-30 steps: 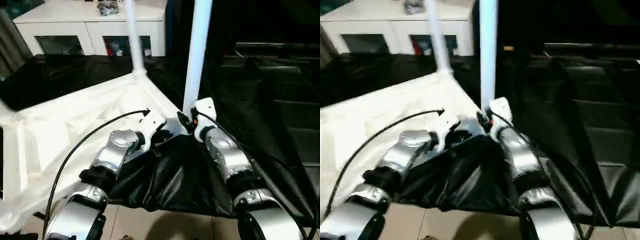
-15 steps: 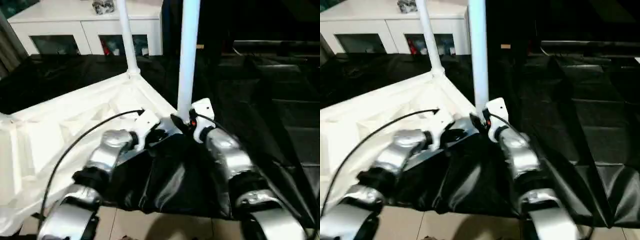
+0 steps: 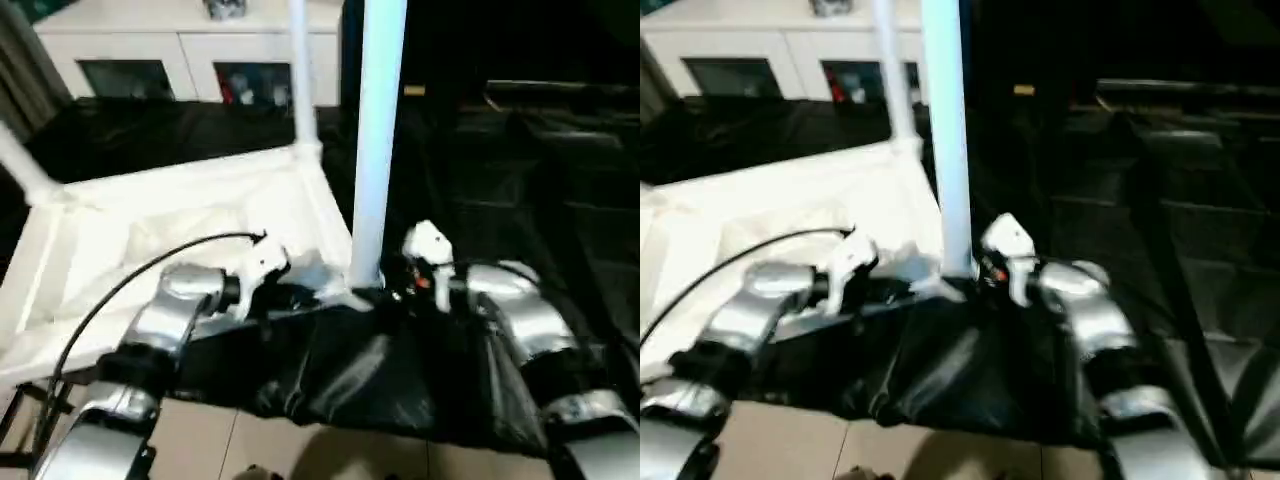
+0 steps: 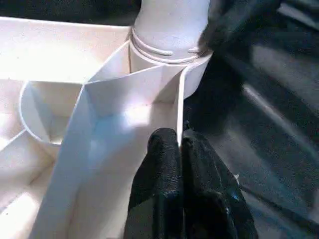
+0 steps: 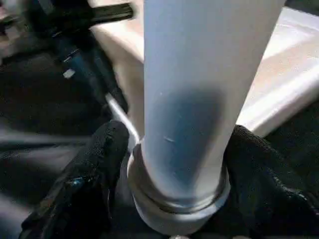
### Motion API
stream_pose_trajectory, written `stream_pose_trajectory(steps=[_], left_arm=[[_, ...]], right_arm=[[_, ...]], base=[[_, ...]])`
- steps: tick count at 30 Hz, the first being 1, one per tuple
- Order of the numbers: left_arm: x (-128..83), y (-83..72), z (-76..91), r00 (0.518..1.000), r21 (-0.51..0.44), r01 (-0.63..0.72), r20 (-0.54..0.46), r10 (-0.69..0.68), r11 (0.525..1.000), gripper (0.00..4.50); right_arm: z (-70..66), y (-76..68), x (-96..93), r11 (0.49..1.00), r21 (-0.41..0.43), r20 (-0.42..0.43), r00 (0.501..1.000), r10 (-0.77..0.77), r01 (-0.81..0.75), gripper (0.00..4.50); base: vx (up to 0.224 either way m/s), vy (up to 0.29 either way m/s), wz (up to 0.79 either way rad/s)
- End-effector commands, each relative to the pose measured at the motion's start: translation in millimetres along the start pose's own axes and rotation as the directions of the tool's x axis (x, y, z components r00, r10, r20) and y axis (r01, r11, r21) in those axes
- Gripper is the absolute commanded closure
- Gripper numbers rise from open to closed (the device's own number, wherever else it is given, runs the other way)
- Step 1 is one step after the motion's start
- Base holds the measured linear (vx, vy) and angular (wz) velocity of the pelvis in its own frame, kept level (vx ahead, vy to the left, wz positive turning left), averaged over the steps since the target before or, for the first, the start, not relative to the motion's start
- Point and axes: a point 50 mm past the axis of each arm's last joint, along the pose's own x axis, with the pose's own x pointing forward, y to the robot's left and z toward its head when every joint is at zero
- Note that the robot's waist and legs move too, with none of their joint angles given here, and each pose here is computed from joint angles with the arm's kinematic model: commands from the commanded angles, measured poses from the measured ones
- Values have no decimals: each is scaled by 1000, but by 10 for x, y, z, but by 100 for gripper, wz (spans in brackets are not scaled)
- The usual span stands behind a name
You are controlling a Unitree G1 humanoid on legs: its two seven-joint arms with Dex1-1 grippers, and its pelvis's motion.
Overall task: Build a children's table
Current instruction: Rotate leg to tighten
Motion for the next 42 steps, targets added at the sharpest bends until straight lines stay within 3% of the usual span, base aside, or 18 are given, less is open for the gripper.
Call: stream_pose_trajectory(steps=[1, 5, 8, 11, 12, 19, 26, 29, 30, 31, 35, 36, 39, 42], left_arm=[[30, 0, 346, 988, 103, 31, 150, -46, 994, 450], [20, -24, 312, 988, 101, 52, 140, -66, 993, 450], [17, -32, 303, 988, 102, 56, 137, -70, 993, 450], [-5, -42, 303, 988, 98, 59, 139, -72, 993, 450], [-9, -42, 302, 988, 98, 59, 139, -72, 993, 450], [-32, -28, 305, 989, 98, 54, 132, -67, 994, 450], [-22, -25, 270, 992, 88, 29, 124, -40, 996, 450], [56, 2, 261, 993, 68, -38, 117, 30, 997, 450], [179, 50, 276, 985, 40, -133, 119, 128, 990, 450], [265, 75, 293, 976, 21, -187, 121, 183, 982, 450], [461, 136, 390, 935, -46, -324, 136, 328, 945, 450], [531, 149, 435, 918, -72, -363, 143, 370, 929, 450], [634, 155, 495, 894, -96, -413, 148, 423, 906, 450], [703, 132, 530, 888, -82, -427, 149, 435, 900, 450]], right_arm=[[-91, 236, 190, 981, 20, -41, 980, 192, -192, 130], [-73, 231, 178, 981, 10, -44, 980, 196, -195, 130], [-59, 229, 177, 981, 10, -37, 981, 193, -193, 164], [-31, 237, 208, 980, 18, -19, 980, 198, -197, 166], [-26, 238, 211, 979, 19, -17, 979, 201, -201, 197], [-26, 242, 190, 976, 32, -7, 976, 216, -216, 239], [-56, 290, 219, 978, 56, 14, 979, 201, -202, 250], [-78, 278, 308, 992, 80, 23, 995, 94, -95, 251], [-120, 213, 430, 989, 118, 7, 996, -88, 87, 251], [-146, 168, 514, 966, 147, -12, 977, -212, 212, 252], [-136, 96, 694, 871, 240, -44, 901, -432, 429, 253], [-121, 75, 762, 823, 257, -70, 860, -506, 506, 253], [-68, 64, 882, 755, 275, -97, 799, -594, 595, 253], [5, 74, 978, 719, 320, -85, 774, -627, 617, 253]], base=[[0, 0, 0], [0, 0, 0], [0, 0, 0], [0, 0, 0], [0, 0, 0], [0, 0, 0], [0, 0, 0], [0, 0, 0], [0, 0, 0], [0, 0, 0], [0, 0, 0], [0, 0, 0], [0, 0, 0], [0, 0, 0]])
